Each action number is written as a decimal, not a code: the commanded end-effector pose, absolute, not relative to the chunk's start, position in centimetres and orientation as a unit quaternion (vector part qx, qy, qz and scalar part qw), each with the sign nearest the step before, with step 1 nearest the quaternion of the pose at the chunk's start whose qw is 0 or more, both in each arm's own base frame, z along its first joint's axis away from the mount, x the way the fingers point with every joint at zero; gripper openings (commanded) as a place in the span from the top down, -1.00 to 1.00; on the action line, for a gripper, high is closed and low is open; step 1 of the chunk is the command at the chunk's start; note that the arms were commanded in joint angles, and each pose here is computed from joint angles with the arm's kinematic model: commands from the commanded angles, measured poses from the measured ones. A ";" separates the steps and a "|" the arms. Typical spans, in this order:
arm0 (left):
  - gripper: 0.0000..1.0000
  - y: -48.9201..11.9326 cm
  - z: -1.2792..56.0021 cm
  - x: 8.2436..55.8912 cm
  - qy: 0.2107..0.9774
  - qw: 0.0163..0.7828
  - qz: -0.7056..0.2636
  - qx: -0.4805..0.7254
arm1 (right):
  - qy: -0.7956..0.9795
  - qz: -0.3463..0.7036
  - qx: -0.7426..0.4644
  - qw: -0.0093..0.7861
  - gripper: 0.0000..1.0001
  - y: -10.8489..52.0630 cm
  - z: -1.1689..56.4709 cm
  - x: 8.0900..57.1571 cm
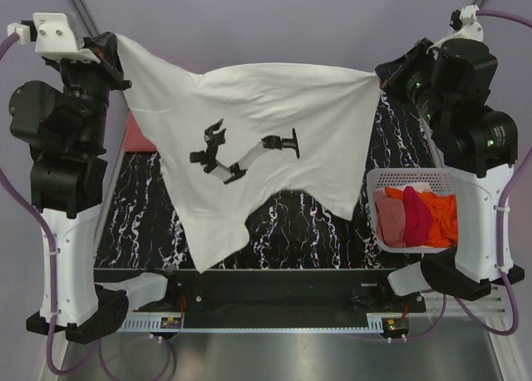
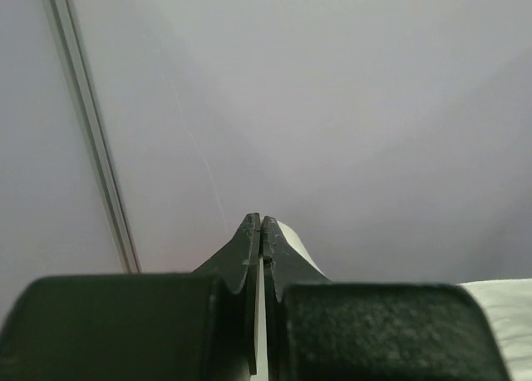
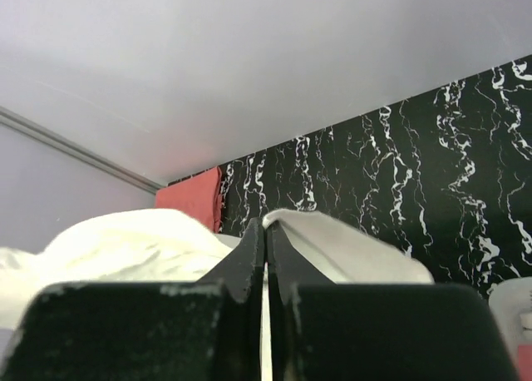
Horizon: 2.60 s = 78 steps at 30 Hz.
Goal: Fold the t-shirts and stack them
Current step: Flatten the tshirt out, then fold the tshirt
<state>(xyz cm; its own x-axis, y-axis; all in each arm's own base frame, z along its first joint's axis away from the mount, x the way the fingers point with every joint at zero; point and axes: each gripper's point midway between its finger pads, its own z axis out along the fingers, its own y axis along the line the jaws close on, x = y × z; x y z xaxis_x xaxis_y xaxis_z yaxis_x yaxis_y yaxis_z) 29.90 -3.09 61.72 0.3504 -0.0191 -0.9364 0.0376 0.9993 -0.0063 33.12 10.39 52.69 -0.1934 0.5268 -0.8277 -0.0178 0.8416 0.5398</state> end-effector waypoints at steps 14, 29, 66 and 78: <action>1.00 0.6 69.5 10.0 0.383 0.915 -0.110 -0.062 | 0.658 0.322 0.125 0.669 1.00 7.9 57.3 19.2; 1.00 -2.2 68.1 27.8 0.458 0.888 0.021 0.019 | 0.706 0.184 0.161 0.665 1.00 8.8 55.6 33.7; 1.00 1.9 21.1 57.1 0.809 0.585 -0.045 0.028 | 0.856 0.208 0.195 0.431 1.00 6.4 12.1 64.2; 1.00 1.6 22.5 49.4 0.830 0.555 -0.054 -0.025 | 0.865 0.222 0.172 0.417 1.00 6.7 13.3 61.6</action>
<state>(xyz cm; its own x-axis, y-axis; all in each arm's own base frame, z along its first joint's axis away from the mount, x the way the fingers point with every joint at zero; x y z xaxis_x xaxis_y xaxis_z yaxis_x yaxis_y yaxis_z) 50.38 1.46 19.92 -0.4338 -0.0689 -0.8984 0.0396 0.9947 -0.0954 62.11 6.44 8.33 -0.6310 0.5129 -0.5821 0.1908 0.8299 0.5243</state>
